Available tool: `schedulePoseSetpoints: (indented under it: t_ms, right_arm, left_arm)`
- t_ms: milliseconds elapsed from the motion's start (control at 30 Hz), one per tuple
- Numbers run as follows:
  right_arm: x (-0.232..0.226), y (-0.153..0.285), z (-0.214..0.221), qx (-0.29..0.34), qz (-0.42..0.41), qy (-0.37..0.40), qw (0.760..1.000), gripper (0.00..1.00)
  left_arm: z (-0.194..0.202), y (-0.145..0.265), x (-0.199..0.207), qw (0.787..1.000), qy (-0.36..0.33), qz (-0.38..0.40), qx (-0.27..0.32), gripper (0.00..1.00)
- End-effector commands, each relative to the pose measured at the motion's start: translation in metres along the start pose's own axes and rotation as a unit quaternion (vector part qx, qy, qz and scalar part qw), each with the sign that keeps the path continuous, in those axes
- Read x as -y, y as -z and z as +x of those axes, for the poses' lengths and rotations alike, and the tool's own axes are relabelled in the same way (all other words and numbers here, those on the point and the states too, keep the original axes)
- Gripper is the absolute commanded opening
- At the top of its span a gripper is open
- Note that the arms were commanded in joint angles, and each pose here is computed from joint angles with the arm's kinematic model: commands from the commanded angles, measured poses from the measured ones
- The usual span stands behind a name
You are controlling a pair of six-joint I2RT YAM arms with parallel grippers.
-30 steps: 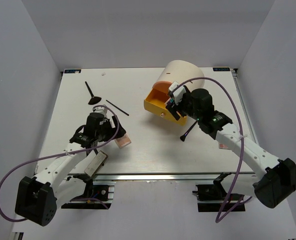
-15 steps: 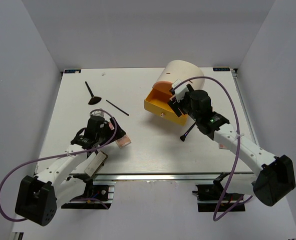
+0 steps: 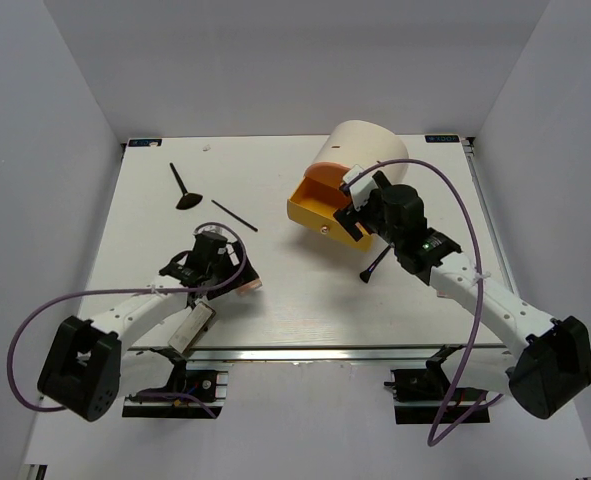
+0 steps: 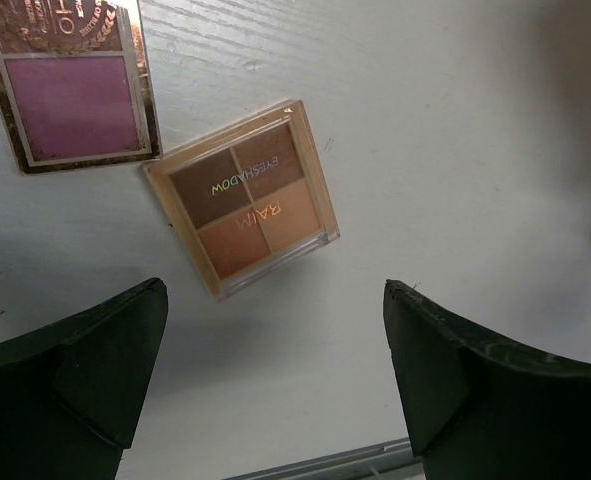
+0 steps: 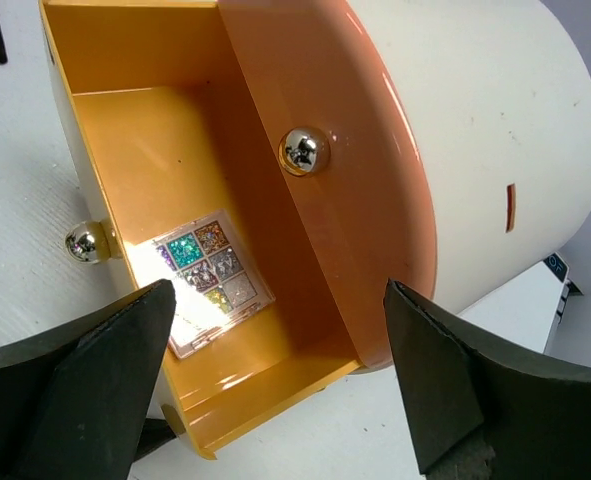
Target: Organize the makeup
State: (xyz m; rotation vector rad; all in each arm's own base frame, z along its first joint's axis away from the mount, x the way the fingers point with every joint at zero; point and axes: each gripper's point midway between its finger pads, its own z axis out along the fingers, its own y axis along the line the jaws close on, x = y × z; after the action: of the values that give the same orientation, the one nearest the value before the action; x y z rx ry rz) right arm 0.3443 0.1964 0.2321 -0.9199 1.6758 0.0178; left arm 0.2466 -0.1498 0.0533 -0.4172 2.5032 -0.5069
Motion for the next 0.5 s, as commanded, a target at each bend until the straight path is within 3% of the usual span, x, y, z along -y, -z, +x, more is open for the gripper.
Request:
schedulePoseSetpoints:
  t_ms: [0, 267, 467]
  right_arm:
    - [0.018, 0.015, -0.037, 0.051, 0.017, -0.001, 0.999, 0.89]
    - [0.033, 0.030, -0.045, 0.062, 0.033, -0.042, 0.997, 0.89]
    - [0.043, 0.038, -0.041, 0.063, 0.049, -0.054, 0.995, 0.89]
  left_arm:
    - [-0.008, -0.003, 0.005, 0.999, -0.002, -0.040, 0.006, 0.98]
    - [-0.013, -0.020, 0.014, 0.993, 0.005, -0.116, -0.012, 0.98]
    - [-0.010, -0.031, -0.004, 0.970, -0.012, -0.239, -0.049, 0.98]
